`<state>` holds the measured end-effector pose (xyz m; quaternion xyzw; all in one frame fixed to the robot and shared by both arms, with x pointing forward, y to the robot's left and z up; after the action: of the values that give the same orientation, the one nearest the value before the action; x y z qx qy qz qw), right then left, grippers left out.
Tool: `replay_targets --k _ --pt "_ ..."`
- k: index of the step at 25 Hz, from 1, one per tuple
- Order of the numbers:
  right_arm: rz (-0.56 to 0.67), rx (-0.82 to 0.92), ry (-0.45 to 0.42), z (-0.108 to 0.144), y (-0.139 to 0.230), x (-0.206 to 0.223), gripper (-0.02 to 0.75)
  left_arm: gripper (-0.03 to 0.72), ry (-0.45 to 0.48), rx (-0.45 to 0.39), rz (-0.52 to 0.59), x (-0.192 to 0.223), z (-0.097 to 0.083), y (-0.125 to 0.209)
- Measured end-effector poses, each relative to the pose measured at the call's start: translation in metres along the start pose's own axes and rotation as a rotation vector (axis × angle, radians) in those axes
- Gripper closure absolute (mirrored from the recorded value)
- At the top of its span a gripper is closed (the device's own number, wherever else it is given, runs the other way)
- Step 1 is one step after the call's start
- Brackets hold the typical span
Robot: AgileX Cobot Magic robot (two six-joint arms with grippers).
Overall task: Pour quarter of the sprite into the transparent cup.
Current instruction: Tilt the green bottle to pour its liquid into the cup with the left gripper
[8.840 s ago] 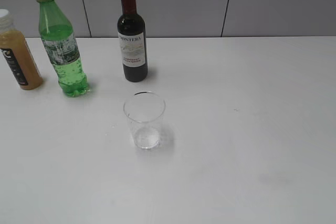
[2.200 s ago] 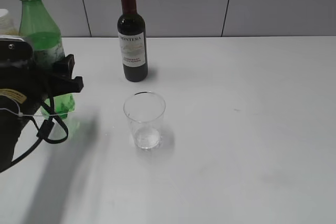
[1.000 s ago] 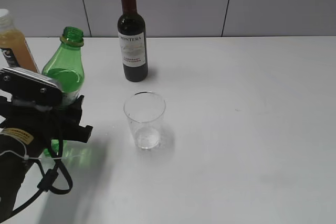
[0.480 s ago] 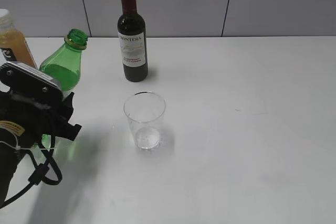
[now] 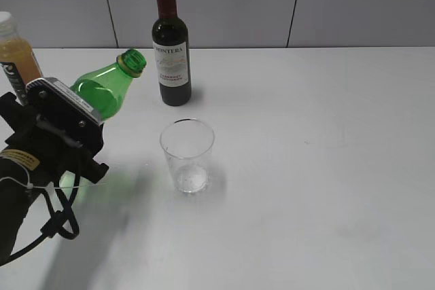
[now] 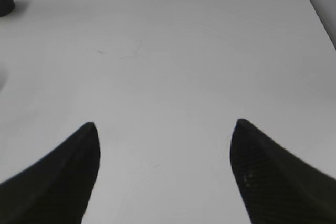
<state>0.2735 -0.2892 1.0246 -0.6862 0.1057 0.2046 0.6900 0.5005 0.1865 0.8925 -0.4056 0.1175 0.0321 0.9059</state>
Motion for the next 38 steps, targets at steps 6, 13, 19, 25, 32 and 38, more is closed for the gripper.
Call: replay_targets --k 6,13,19,25,32,38 --pt "0.000 0.000 0.000 0.0000 0.0000 0.0000 0.144 0.225 0.000 0.130 0.000 0.0000 0.0000 0.0000" --pt "0.000 0.000 0.000 0.0000 0.0000 0.0000 0.144 0.228 -0.002 0.266 0.004 0.0000 0.0003 0.0004" --pt "0.000 0.000 0.000 0.0000 0.0000 0.0000 0.144 0.229 -0.018 0.356 0.025 0.0005 0.0025 0.0019" --pt "0.000 0.000 0.000 0.0000 0.0000 0.0000 0.144 0.230 -0.040 0.433 0.035 0.0040 0.0050 -0.0014" --pt "0.000 0.000 0.000 0.0000 0.0000 0.0000 0.144 0.230 -0.037 0.532 0.035 0.0040 0.0048 -0.0016" --pt "0.000 -0.001 0.000 0.0000 0.0000 0.0000 0.144 0.230 -0.032 0.611 0.026 0.0041 0.0040 -0.0026"
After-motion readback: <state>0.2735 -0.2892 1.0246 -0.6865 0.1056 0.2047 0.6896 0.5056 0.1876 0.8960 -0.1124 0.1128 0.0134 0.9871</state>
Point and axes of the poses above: a point on each arm's last joint axis where the gripper is mounted, x pointing out along that axis toward the gripper, z along the wrist's bending axis when the last joint is at zero, y = z × x, the point moved 3 cm from there along x, pointing out along that axis toward the gripper, and after that the axes turned 2 degrees about -x, right-handed, at the moved point
